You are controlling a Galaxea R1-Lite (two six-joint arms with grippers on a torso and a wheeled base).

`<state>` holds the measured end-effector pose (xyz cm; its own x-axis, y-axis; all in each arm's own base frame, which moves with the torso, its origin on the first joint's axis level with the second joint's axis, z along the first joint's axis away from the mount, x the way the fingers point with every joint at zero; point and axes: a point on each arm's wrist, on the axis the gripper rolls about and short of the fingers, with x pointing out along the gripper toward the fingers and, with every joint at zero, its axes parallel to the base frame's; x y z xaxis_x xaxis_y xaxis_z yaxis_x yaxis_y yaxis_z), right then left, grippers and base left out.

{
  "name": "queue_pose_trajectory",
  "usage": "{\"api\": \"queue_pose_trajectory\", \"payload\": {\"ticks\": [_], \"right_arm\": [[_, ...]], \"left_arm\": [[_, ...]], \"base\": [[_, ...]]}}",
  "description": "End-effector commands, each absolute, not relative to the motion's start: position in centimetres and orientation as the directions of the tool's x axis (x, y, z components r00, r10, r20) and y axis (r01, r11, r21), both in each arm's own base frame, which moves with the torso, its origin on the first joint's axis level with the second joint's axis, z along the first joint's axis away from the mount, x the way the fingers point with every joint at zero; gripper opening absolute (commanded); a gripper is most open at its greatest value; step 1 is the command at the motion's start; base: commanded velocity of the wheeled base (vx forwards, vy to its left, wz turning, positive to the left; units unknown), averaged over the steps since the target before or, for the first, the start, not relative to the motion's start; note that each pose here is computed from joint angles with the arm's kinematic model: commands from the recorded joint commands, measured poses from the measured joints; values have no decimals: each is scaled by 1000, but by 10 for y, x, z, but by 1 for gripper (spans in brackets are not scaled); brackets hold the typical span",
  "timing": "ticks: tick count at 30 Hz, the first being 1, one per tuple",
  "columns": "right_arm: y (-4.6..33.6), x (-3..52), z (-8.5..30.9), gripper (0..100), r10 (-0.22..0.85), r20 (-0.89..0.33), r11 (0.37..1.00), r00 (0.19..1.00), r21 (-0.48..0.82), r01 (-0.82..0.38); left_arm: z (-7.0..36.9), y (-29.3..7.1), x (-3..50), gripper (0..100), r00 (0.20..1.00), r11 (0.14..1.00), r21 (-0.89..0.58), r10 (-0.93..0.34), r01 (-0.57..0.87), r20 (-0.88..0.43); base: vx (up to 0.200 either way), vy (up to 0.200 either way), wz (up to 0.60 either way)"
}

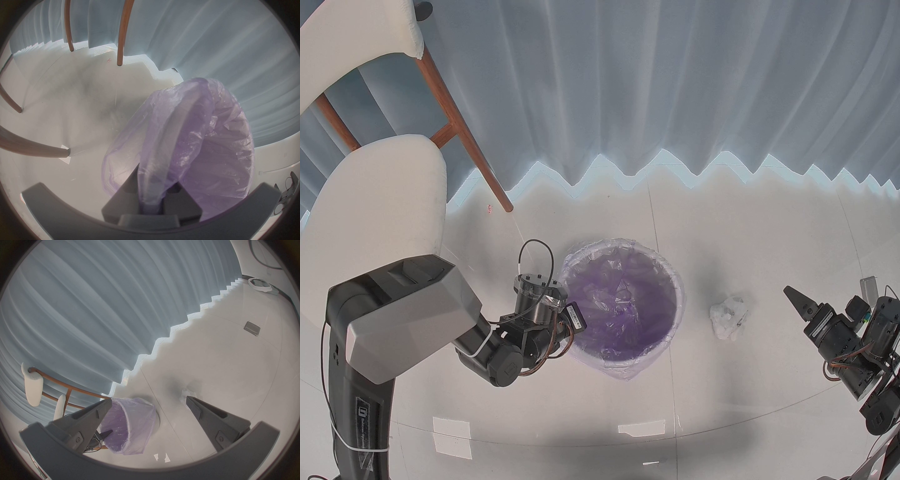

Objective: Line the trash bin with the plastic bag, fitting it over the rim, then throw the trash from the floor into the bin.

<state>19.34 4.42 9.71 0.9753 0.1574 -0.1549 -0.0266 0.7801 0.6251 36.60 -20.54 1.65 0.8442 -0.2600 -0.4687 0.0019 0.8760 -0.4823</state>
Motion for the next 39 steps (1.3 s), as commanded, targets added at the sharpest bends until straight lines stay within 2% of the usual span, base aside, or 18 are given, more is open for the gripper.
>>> {"api": "queue_pose_trajectory", "payload": {"ticks": [1, 5, 10, 19, 22, 25, 26, 31, 34, 39], "right_arm": [[44, 190, 96, 100, 158, -155, 781, 975, 624, -27], [44, 191, 96, 100, 158, -157, 780, 975, 625, -25], [43, 191, 95, 100, 139, -160, 782, 977, 623, -10], [42, 190, 96, 100, 101, -153, 787, 983, 616, 15], [43, 191, 96, 100, 100, -156, 794, 983, 608, 16], [43, 190, 96, 100, 101, -154, 798, 983, 602, 12], [43, 189, 99, 100, 103, -138, 815, 985, 579, -5], [39, 187, 119, 100, 87, -32, 827, 996, 559, -55], [33, 188, 119, 100, 58, -33, 863, 998, 503, -33], [20, 192, 122, 100, -20, -15, 879, 1000, 476, 25]], "left_arm": [[14, -205, 365, 100, 841, 882, -472, -248, -10, -481], [16, -203, 366, 100, 852, 882, -471, -231, -22, -470], [54, -198, 357, 100, 887, 866, -499, -228, -3, -401], [123, -165, 290, 100, 910, 843, -536, -261, 51, -323], [148, -135, 245, 100, 924, 829, -556, -262, 67, -279], [151, -129, 235, 100, 925, 827, -558, -263, 70, -274], [160, -110, 203, 100, 935, 818, -569, -264, 85, -239], [161, -82, 163, 100, 953, 805, -586, -246, 98, -178], [155, -67, 143, 100, 961, 806, -584, -230, 98, -156], [166, -49, 133, 100, 986, 795, -602, -152, 81, -69]], "base": [[0, 0, 0], [0, 0, 0], [0, 0, 0], [0, 0, 0], [0, 0, 0], [0, 0, 0], [0, 0, 0], [0, 0, 0], [0, 0, 0], [0, 0, 0]]}}
